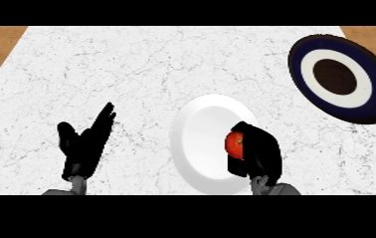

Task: Pick the tomato from the plate and place it in the plate

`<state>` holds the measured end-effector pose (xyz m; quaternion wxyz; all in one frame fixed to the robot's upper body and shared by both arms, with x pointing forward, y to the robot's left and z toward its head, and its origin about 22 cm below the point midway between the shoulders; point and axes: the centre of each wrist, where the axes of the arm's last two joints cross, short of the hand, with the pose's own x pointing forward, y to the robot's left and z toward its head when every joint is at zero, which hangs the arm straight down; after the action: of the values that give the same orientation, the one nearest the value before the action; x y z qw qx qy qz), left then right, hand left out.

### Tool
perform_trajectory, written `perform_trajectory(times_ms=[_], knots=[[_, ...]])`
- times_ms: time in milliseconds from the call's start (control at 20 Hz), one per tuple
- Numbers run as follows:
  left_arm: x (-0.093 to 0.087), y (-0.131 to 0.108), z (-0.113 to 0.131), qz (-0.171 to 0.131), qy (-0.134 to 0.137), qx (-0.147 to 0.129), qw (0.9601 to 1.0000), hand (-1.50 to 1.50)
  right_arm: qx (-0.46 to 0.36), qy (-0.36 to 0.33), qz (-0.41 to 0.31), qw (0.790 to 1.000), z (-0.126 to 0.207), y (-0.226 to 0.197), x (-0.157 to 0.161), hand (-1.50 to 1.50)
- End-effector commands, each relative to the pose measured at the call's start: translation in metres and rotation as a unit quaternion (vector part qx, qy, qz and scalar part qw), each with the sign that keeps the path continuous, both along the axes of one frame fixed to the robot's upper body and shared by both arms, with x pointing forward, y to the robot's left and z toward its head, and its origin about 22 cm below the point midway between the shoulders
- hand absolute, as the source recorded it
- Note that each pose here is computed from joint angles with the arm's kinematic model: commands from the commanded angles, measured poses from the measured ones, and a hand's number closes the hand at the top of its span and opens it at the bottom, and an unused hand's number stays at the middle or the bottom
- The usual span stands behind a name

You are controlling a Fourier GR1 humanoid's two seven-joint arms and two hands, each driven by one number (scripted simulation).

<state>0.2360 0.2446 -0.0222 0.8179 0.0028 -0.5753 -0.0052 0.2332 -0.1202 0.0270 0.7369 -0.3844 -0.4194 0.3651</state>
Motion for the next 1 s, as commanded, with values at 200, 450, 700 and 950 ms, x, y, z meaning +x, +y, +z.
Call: perform_trajectory(times_ms=[200, 450, 700, 950], knots=[[-0.003, -0.004, -0.002, 0.0, 0.019, 0.0, 0.9998, 0.0, -0.036, -0.014, 0.008, 0.999, 0.004, 0.015, 0.012, 1.5], [-0.006, -0.011, -0.006, -0.003, 0.024, -0.005, 0.9997, 0.0, -0.021, -0.118, 0.085, 0.989, 0.011, -0.001, -0.025, 1.5], [-0.004, 0.01, -0.007, 0.002, 0.024, 0.001, 0.9997, 0.0, 0.046, -0.263, 0.22, 0.938, 0.028, -0.01, -0.046, 1.5], [-0.009, 0.001, -0.011, 0.01, 0.026, -0.005, 0.9996, 0.0, 0.08, -0.399, 0.168, 0.898, 0.057, -0.031, -0.076, 1.5]])
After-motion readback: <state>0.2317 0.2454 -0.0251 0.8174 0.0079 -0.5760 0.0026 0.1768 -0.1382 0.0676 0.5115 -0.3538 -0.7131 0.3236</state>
